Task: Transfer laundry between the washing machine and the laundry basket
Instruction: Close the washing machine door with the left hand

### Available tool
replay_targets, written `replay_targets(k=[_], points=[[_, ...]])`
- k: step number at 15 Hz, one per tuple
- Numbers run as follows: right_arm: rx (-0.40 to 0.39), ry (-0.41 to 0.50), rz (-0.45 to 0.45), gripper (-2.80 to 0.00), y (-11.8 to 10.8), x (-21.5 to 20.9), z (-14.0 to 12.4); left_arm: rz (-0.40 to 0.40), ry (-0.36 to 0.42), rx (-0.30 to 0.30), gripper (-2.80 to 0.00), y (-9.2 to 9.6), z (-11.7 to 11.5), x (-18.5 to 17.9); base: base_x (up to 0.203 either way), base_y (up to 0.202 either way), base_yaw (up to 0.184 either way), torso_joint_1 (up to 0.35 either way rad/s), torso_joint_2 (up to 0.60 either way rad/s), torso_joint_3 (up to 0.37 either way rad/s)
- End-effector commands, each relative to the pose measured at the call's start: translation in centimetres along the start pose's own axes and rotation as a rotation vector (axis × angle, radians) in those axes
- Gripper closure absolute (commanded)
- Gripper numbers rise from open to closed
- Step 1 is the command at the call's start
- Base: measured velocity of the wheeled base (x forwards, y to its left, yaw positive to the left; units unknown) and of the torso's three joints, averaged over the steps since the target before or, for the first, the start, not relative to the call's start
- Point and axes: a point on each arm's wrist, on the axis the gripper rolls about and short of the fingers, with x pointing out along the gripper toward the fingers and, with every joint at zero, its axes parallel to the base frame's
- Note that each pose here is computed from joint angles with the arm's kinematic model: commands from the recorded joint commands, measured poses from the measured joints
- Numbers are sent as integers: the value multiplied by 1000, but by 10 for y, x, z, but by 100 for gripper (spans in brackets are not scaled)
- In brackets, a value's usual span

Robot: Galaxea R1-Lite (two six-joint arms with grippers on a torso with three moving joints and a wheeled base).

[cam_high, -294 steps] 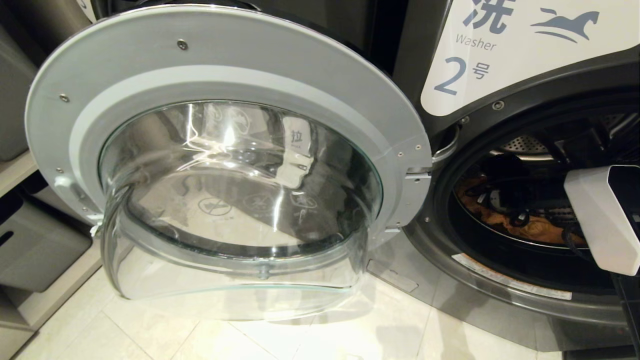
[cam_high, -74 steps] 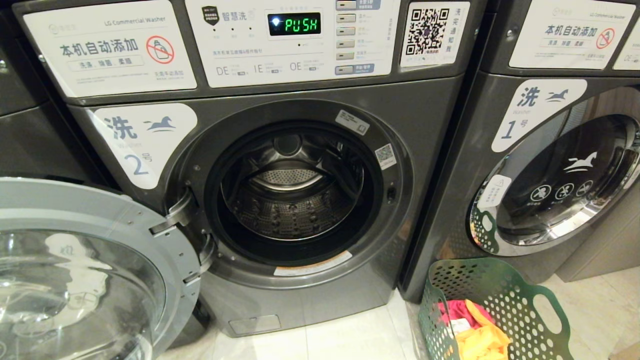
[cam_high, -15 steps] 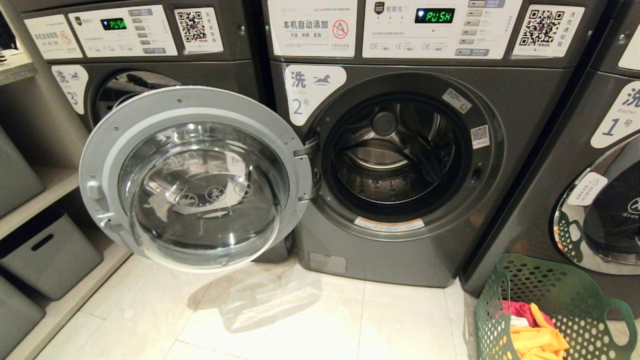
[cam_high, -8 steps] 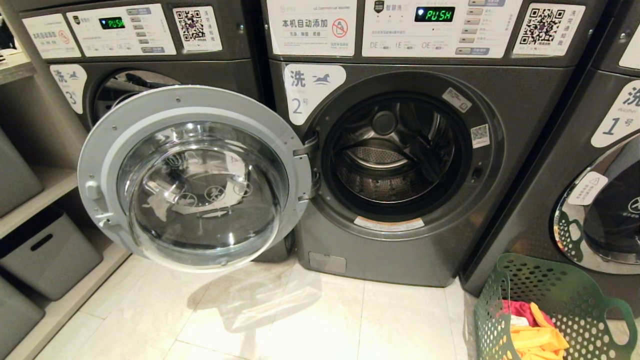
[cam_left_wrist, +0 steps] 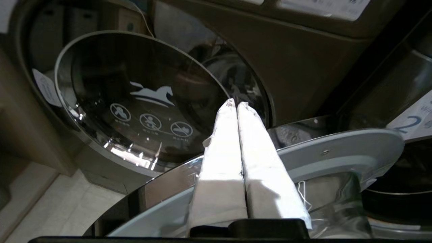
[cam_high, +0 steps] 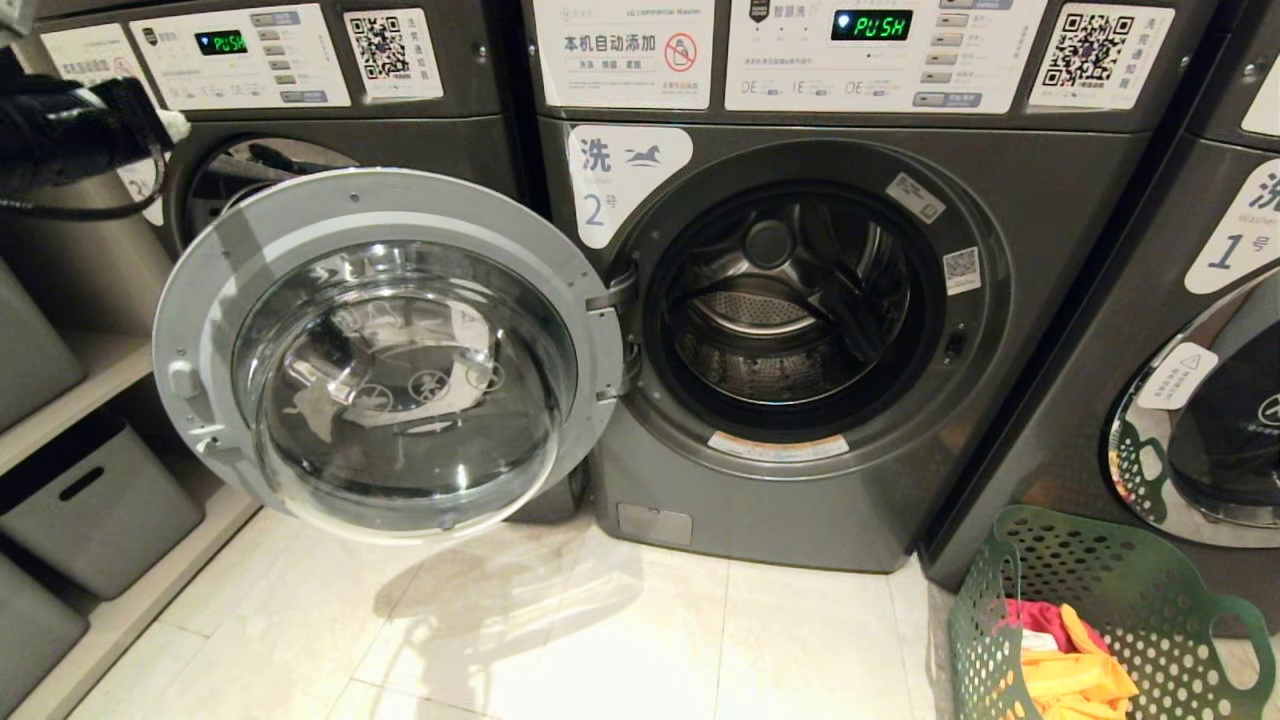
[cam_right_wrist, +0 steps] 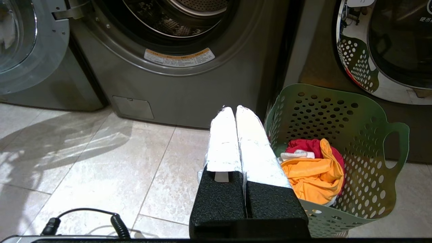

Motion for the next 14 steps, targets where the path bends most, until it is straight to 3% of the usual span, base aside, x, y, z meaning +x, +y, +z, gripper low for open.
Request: replay_targets(k=[1,3,6,13,14], points=[[0,1,0,0,0,0,0,-5,62,-23,0,20,-23,20,0,0,0,0,0,0],[1,1,0,0,0,0,0,-53,83,-34,0,36,-35,30,0,0,0,0,0,0],[1,1,0,0,0,0,0,-103,14,-6,0,50,-44,46,0,0,0,0,0,0],[0,1,0,0,0,0,0,-123,153,-96,0,45,-53,40,0,0,0,0,0,0],[0,2,0,0,0,0,0,-118,200,-117,0,42,-54,34,0,0,0,0,0,0]])
